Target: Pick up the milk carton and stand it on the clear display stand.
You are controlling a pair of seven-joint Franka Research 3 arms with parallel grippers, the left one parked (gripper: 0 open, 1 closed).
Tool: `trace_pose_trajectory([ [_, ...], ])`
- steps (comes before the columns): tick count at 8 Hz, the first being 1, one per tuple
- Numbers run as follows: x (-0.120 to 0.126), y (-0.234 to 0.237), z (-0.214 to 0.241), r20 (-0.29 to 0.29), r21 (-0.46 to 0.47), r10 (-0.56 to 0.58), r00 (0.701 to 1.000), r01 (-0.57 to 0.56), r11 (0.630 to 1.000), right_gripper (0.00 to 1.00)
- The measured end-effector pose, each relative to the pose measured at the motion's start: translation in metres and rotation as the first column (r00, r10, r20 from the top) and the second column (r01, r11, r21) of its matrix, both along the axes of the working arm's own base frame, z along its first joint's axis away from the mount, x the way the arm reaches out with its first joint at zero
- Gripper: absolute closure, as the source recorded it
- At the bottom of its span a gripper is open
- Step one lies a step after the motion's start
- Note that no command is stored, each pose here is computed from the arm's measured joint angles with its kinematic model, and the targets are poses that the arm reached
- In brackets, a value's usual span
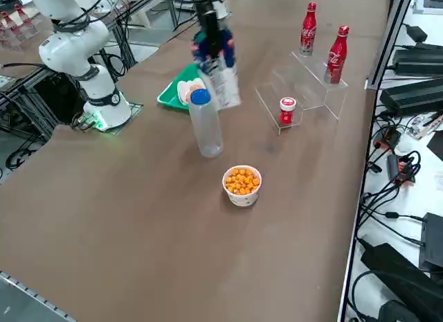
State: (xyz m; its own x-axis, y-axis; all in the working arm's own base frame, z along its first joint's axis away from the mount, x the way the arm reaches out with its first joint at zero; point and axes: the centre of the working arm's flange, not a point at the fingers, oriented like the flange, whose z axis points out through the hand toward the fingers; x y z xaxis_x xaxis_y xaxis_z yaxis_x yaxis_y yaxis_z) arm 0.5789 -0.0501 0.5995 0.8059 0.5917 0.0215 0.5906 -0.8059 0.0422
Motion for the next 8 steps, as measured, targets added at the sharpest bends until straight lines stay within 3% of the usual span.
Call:
trace_pose_trajectory([
  [4, 0.056, 0.169, -0.033, 0.009, 0.010, -0.044, 0.999, 0.044, 0.999, 0.58],
  [6, 0.082, 0.220, -0.057, 0.013, 0.013, -0.087, 0.996, 0.087, 0.996, 0.58],
  [8, 0.092, 0.260, -0.092, -0.001, -0.010, -0.112, 0.994, 0.112, 0.994, 0.58],
])
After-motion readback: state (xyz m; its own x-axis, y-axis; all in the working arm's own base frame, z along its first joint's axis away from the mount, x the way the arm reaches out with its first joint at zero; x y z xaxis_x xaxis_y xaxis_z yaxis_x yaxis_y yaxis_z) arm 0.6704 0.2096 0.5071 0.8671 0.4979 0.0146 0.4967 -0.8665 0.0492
